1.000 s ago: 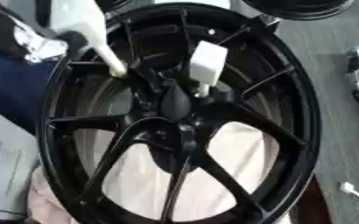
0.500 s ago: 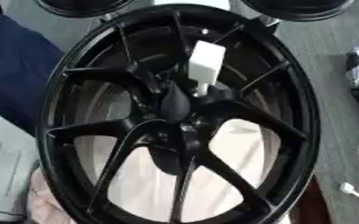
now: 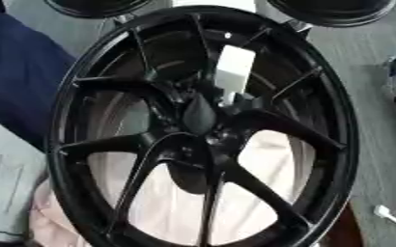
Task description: Pull the pin out of the wheel hub.
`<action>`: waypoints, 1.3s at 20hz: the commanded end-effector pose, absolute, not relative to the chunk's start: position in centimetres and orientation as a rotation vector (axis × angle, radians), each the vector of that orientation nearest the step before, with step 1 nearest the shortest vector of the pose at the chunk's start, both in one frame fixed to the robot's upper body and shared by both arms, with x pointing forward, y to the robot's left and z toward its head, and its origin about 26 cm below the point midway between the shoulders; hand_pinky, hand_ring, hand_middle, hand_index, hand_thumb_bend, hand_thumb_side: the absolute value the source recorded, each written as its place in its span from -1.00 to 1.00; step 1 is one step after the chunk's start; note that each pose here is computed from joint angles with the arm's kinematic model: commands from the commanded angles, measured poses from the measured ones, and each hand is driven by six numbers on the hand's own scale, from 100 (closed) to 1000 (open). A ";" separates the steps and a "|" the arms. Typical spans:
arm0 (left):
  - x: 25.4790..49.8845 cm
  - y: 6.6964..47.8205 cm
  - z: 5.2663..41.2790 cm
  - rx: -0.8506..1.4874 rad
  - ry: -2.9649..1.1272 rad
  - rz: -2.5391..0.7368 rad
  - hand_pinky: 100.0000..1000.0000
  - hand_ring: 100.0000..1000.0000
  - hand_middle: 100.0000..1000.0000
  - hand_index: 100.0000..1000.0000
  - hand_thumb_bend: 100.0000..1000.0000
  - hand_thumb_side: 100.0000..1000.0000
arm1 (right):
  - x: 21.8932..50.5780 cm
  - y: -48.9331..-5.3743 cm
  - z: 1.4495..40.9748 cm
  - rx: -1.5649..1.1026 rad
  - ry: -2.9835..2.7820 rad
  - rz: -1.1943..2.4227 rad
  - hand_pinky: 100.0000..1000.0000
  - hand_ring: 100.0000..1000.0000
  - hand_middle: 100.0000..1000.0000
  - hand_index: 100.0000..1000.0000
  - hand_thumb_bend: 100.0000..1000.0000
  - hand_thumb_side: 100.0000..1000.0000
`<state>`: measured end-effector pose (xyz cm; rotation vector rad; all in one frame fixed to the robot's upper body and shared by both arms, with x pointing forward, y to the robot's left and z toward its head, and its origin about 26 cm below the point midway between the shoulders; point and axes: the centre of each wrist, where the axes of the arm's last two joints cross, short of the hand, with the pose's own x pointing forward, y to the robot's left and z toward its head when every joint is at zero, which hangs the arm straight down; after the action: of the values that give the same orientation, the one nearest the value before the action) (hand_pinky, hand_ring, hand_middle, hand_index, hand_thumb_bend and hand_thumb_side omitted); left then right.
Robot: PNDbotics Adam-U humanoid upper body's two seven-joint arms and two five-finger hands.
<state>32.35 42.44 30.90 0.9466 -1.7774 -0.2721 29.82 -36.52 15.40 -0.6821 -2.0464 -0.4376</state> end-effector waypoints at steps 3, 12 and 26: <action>32.2 43.3 29.3 0.994 -1.743 -0.213 0.36 -0.03 -0.34 0.10 -1.00 -0.92 | 29.7 -36.6 16.4 -0.688 -2.082 -0.438 0.53 0.10 -0.18 0.18 -0.28 -0.53; 32.4 43.5 26.7 0.945 -1.690 -0.264 0.63 0.46 0.32 0.62 -0.31 0.65 | 29.7 -36.5 16.3 -0.681 -2.081 -0.436 0.53 0.10 -0.17 0.18 -0.28 -0.53; 31.5 36.5 26.1 0.623 -2.042 -0.105 0.40 0.07 -0.16 0.23 -0.92 0.32 | 29.9 -36.2 16.3 -0.656 -2.087 -0.427 0.53 0.10 -0.17 0.18 -0.27 -0.55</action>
<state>32.01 37.00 25.26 0.6353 -1.9947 -0.1152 30.02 -36.24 15.57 -0.6591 -2.0578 -0.4344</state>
